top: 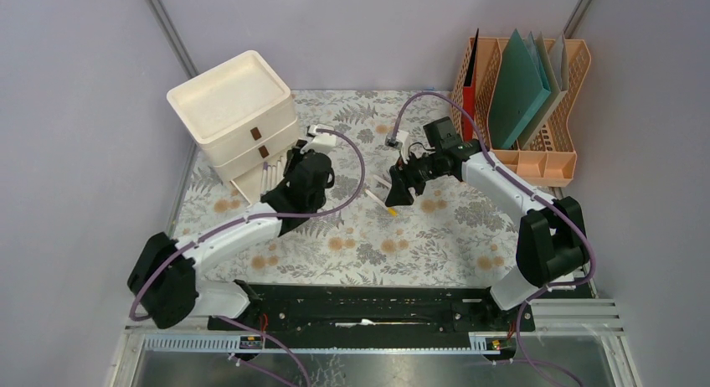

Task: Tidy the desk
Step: Place the stationery in the drawer.

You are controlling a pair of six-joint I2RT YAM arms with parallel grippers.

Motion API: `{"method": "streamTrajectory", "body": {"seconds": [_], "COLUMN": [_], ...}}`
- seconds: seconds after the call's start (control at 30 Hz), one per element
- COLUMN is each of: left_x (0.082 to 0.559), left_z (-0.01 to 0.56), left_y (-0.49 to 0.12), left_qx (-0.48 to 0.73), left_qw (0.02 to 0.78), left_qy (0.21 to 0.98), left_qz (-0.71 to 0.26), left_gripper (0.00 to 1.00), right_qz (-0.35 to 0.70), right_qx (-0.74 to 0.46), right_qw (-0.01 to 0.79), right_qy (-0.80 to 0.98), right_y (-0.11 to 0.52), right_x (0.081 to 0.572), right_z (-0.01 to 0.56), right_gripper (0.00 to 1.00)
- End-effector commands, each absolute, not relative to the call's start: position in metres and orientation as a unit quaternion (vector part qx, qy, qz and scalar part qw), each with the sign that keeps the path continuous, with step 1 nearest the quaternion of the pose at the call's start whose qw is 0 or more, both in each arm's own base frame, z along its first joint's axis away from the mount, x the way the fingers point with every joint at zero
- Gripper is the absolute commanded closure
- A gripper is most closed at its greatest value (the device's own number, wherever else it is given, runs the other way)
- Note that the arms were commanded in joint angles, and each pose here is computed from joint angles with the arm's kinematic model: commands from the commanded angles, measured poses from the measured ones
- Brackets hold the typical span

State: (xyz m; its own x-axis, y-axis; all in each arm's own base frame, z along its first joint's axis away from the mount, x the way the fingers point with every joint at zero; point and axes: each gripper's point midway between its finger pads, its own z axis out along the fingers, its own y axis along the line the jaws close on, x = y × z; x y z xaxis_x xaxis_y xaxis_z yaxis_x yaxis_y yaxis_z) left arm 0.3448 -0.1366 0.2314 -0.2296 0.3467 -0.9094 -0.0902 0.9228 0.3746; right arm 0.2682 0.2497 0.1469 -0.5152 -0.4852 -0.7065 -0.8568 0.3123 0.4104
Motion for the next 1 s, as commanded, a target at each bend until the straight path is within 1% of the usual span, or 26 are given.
{"method": "streamTrajectory", "body": {"seconds": [0.0,0.2,0.23,0.27,0.3,0.37,0.4,0.43,0.7,0.97], "left_x": [0.357,0.395,0.397,0.395,0.390,0.376,0.372,0.369,0.337,0.319], "left_z": [0.237,0.201,0.202,0.202,0.214,0.227,0.233,0.233,0.241,0.221], "left_y": [-0.079,-0.041,-0.040,-0.038,-0.038,-0.043,-0.050,-0.058,-0.108,-0.138], "left_qx": [0.083,0.037,0.027,0.022,-0.006,-0.023,-0.027,-0.018,-0.040,-0.026], "left_qw": [0.560,0.511,0.510,0.506,0.520,0.539,0.550,0.550,0.605,0.609], "left_qy": [0.738,0.726,0.718,0.707,0.693,0.672,0.666,0.668,0.682,0.697], "left_qz": [0.368,0.458,0.474,0.493,0.498,0.508,0.503,0.501,0.408,0.378], "left_gripper": [1.00,1.00,0.88,0.63,0.38,0.17,0.08,0.03,0.01,0.01], "right_qz": [0.390,0.391,0.391,0.390,0.389,0.387,0.386,0.384,0.361,0.314], "right_qx": [-0.440,-0.440,-0.439,-0.439,-0.440,-0.440,-0.440,-0.440,-0.431,-0.409], "right_qw": [0.243,0.242,0.241,0.241,0.241,0.242,0.242,0.242,0.242,0.254], "right_qy": [0.772,0.771,0.772,0.772,0.772,0.773,0.774,0.775,0.791,0.818], "right_y": [0.248,0.248,0.248,0.247,0.247,0.246,0.246,0.246,0.237,0.224], "right_x": [0.271,0.271,0.271,0.271,0.271,0.272,0.273,0.273,0.284,0.302], "right_z": [0.147,0.146,0.145,0.145,0.145,0.144,0.143,0.142,0.130,0.113], "right_gripper": [0.28,0.28,0.28,0.28,0.28,0.28,0.28,0.28,0.29,0.29]}}
